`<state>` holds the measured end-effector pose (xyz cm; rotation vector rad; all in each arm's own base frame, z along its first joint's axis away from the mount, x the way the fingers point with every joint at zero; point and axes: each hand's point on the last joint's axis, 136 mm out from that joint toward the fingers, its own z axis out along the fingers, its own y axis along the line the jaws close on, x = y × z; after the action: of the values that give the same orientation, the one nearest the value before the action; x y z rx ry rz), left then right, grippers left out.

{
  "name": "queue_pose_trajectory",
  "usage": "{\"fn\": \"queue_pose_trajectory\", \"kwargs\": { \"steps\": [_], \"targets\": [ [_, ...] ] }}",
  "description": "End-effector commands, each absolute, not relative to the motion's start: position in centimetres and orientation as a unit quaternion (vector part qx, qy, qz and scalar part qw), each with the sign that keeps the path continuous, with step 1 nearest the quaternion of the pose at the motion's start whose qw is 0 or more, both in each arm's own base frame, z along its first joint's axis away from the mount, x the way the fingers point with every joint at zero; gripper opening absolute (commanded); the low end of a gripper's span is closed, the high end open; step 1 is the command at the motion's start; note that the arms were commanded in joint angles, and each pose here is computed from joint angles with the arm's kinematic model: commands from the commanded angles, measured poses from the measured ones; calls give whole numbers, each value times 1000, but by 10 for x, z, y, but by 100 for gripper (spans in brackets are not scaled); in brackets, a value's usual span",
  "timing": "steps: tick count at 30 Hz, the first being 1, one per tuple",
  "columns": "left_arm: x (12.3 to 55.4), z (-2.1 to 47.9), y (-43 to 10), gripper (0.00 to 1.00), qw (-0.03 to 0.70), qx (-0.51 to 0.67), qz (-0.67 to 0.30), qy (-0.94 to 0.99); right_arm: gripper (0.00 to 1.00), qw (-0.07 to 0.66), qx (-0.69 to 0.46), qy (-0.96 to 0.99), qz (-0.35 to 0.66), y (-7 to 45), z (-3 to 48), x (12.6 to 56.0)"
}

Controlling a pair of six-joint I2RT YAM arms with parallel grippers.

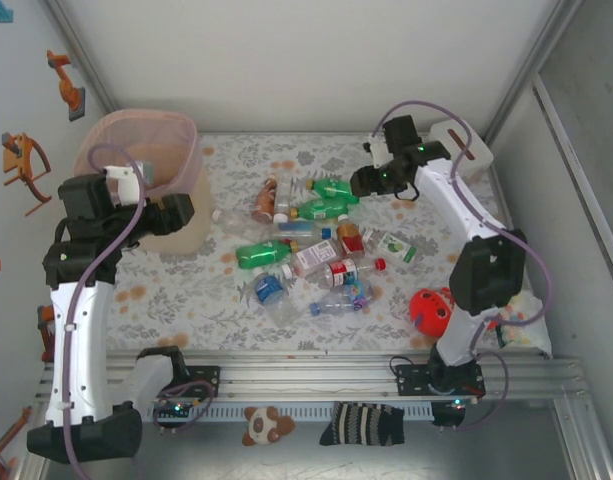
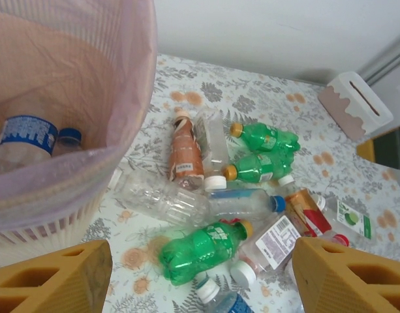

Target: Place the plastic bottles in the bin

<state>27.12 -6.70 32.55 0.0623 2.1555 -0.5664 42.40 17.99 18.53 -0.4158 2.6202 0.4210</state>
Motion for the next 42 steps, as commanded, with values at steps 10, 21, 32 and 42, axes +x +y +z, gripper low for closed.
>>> {"fn": "queue_pose_trajectory", "kwargs": {
  "steps": [10, 21, 32, 42],
  "targets": [
    [259, 311, -70, 72, 437, 19, -239, 867, 63, 231, -71, 962, 129, 267, 148, 465],
    [254, 298, -71, 71, 437, 14, -243, 866, 59, 251, -28, 957, 142, 341, 121, 483],
    [261, 299, -78, 71, 439, 15, -270, 857, 60, 270, -5, 948, 167, 377, 103, 502],
    [267, 294, -80, 71, 429, 17, -277, 860, 60, 261, -6, 948, 184, 390, 79, 508]
  ]
}}
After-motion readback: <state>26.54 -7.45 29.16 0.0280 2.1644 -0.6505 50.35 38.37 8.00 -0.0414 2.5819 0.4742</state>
